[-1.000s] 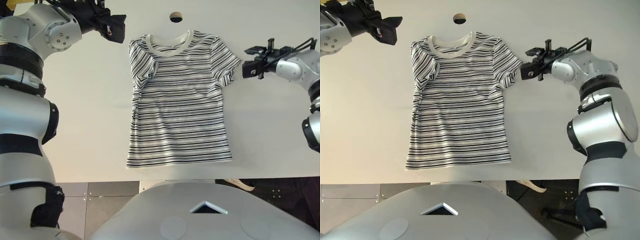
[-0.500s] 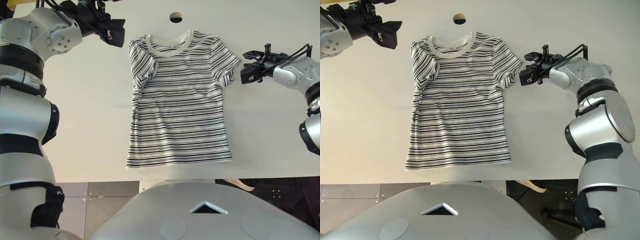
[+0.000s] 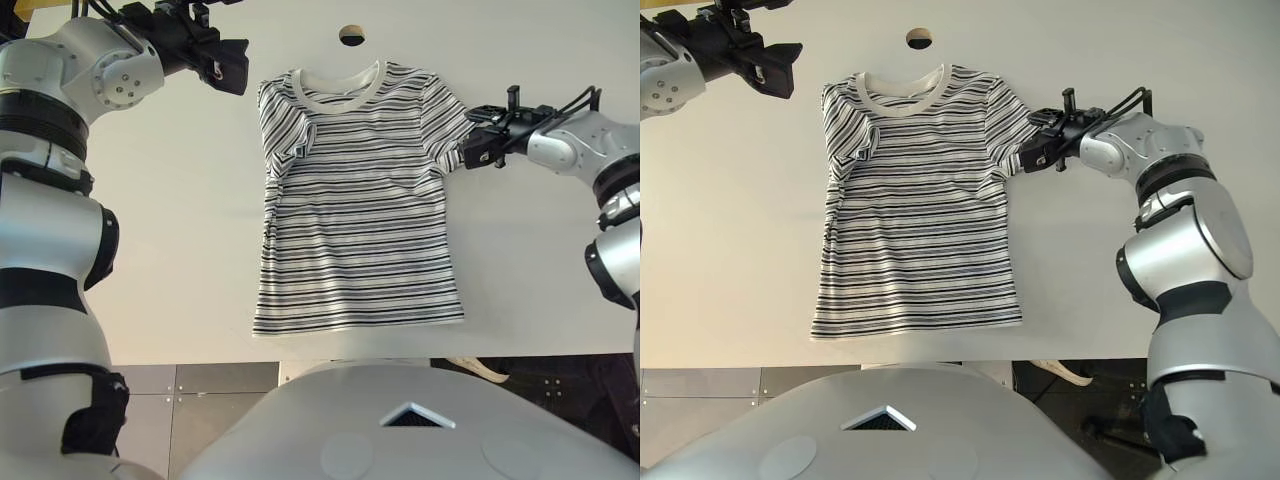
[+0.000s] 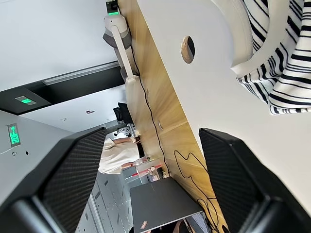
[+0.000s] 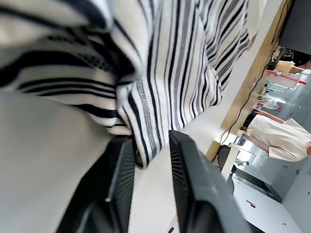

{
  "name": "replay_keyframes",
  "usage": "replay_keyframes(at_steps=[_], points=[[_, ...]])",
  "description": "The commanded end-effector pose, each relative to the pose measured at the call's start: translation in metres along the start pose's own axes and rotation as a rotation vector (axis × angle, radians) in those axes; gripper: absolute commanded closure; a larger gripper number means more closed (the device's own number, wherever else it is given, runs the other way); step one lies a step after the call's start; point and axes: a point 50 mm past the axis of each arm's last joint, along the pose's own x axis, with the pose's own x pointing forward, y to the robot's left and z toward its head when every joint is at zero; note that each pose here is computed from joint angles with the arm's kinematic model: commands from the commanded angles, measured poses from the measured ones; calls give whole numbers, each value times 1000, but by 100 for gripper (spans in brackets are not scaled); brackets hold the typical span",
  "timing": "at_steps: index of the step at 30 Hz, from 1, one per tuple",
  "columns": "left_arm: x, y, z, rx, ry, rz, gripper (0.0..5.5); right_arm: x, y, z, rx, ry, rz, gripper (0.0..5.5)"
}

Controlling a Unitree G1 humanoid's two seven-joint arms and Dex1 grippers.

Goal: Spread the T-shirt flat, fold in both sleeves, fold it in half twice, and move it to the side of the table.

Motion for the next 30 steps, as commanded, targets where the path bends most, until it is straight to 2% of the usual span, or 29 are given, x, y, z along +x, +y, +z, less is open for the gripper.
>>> replay_keyframes(at_steps=[1,3,14,17,25,30], points=[[-1,-5,0,-15,6,-9,194,4,14,5,2,-10,71,496],[-1,-5,0,-15,5,-8,194,3,14,4,2,-5,72,536],[-2,-7,0,-21,1,-7,194,-1,-1,-5,-27,42,28,536],[-4,-8,0,-24,4,-6,194,-1,-10,-6,-90,48,15,536],[-4,-10,2,-25,-6,-10,194,-5,-55,0,-214,-19,-110,536],[-5,-11,2,-27,-5,-13,194,-1,-61,11,-301,-79,-97,536]])
